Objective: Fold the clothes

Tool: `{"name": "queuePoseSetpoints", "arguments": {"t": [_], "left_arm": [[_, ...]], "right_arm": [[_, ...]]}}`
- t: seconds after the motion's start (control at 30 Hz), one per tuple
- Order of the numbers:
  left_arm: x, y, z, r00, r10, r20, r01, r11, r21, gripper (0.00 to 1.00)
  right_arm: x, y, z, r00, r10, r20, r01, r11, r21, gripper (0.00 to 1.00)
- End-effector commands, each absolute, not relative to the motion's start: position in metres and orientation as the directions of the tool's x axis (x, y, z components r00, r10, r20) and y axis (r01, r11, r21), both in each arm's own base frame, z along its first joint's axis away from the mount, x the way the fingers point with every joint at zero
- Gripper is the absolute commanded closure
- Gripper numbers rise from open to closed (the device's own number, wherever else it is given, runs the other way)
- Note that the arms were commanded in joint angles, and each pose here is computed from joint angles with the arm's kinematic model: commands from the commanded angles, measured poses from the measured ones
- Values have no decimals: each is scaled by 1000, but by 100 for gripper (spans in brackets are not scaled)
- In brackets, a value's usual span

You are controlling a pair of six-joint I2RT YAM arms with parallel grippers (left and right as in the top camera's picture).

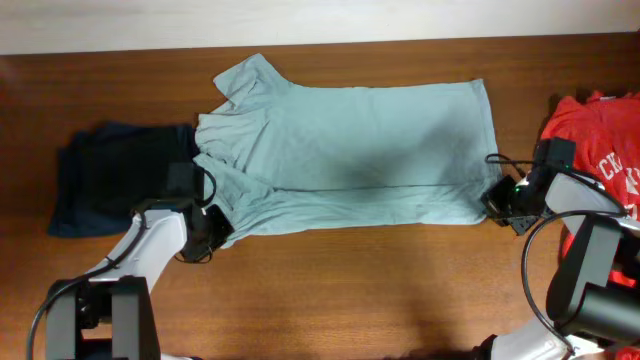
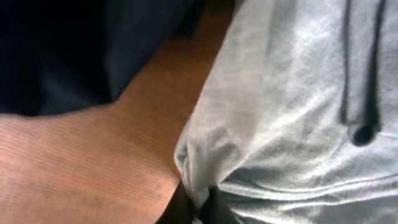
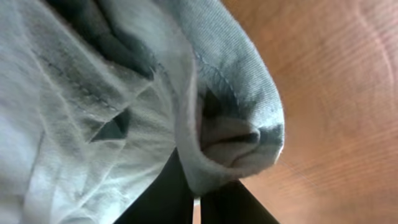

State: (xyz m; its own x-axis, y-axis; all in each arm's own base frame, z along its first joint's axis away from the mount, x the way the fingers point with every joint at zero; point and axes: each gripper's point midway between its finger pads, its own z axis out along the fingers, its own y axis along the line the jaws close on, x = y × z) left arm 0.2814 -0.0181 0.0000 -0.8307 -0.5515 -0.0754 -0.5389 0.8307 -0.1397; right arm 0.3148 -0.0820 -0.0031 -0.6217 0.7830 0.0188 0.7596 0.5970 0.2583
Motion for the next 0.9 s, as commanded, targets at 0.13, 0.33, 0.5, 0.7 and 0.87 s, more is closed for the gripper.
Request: {"name": "queuePoseSetpoints", "arguments": {"t": [0.13, 0.33, 0.5, 0.7, 0.87], "left_arm": [[275, -24, 51, -840, -539, -69, -520, 834, -183, 100], [249, -14, 82, -827, -554, -97, -537, 829, -159, 100], [231, -3, 104, -806, -578, -127, -557, 813, -169, 100], [214, 4, 112, -803, -580, -140, -566, 814, -131, 100], [233, 7, 123, -792, -573, -212, -550, 819, -162, 100]], "right_arm": [[259, -107, 14, -619, 785, -32, 786, 619, -12, 96], [237, -125, 48, -613, 779, -128, 790, 601, -124, 96], [232, -123, 56, -614, 779, -131, 789, 601, -122, 96], [225, -120, 56, -617, 780, -106, 786, 603, -137, 96], [245, -118, 60, -611, 779, -138, 791, 610, -57, 96]]}}
